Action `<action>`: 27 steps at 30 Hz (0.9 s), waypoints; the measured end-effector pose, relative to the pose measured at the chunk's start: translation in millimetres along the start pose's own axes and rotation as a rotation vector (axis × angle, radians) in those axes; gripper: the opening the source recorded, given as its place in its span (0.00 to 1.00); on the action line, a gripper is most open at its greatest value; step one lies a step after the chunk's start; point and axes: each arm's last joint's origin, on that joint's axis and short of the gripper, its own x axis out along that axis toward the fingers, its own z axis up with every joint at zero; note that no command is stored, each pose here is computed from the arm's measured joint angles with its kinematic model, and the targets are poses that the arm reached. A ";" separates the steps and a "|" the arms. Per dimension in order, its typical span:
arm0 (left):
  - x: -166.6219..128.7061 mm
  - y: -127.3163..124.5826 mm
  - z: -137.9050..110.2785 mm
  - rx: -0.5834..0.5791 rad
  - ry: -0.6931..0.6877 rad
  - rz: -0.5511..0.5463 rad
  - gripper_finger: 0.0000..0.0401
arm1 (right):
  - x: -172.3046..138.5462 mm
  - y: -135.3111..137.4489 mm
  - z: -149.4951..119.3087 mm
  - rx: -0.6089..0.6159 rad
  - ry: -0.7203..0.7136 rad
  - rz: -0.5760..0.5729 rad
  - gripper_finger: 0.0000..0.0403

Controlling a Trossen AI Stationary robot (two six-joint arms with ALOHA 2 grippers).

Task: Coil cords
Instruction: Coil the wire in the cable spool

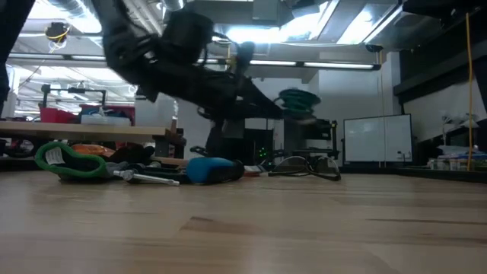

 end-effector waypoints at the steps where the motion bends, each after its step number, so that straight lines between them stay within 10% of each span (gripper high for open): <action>1: 3.2 -1.5 -0.3 -0.031 0.004 0.033 0.00 | 0.0 0.0 -0.2 0.000 0.002 0.000 0.11; 27: 7.9 13.4 8.4 -0.186 -0.019 0.597 0.00 | -0.3 0.4 -9.2 0.011 0.094 -0.010 0.11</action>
